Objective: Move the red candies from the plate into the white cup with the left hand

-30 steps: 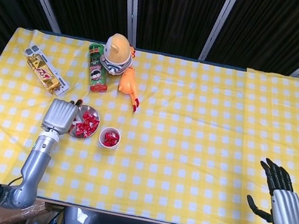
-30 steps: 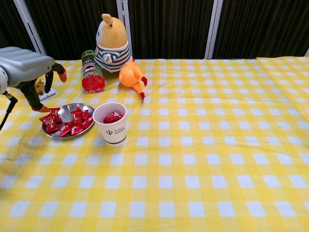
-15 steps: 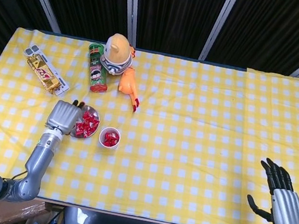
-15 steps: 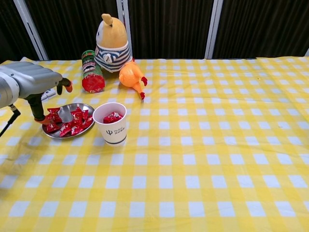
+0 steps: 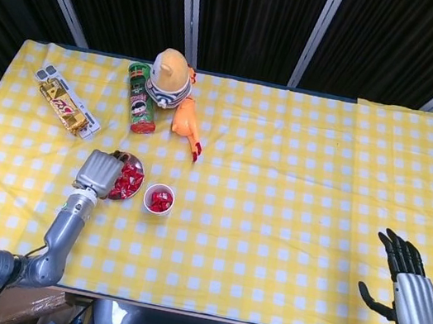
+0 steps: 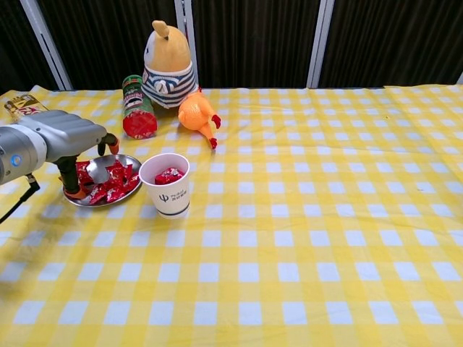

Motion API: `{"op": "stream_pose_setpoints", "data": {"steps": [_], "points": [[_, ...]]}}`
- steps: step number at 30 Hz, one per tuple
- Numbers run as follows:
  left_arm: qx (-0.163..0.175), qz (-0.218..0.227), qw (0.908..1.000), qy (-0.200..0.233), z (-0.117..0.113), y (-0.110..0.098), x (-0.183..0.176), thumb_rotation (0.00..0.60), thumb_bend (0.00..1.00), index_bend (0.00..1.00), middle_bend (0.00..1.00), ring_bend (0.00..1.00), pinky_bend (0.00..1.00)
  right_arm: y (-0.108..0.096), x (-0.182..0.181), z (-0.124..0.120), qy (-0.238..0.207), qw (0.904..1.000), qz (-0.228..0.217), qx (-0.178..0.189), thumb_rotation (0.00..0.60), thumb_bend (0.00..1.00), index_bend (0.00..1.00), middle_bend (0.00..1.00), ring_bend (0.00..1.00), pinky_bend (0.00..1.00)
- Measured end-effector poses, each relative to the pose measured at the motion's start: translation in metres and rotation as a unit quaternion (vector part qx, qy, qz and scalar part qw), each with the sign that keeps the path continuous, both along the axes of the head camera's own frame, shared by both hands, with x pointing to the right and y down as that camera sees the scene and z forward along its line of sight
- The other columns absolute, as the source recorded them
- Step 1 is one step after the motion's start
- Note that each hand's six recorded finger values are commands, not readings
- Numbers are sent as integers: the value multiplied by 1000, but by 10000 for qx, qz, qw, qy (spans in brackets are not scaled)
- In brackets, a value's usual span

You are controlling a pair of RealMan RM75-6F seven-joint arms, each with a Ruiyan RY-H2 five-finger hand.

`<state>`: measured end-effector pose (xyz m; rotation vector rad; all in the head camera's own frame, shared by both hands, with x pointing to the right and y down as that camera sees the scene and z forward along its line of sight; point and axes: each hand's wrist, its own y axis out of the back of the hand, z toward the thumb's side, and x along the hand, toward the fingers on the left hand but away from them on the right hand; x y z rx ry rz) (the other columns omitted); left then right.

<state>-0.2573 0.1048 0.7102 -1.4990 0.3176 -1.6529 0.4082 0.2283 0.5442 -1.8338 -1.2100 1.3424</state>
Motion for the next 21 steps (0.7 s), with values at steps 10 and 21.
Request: {"op": "stream_pose_setpoints", "data": {"steps": [10, 21], "points": [[-22, 115, 9998, 145, 11, 3, 19, 600, 193, 255, 262, 787, 877, 0, 1, -1, -18, 10000, 10, 5, 600, 386, 0, 0, 0, 0], [-65, 109, 9999, -6, 16, 7, 12, 600, 250, 303, 323, 788, 877, 0, 0, -1, -28, 10000, 4, 8, 600, 386, 0, 0, 0, 0]]}}
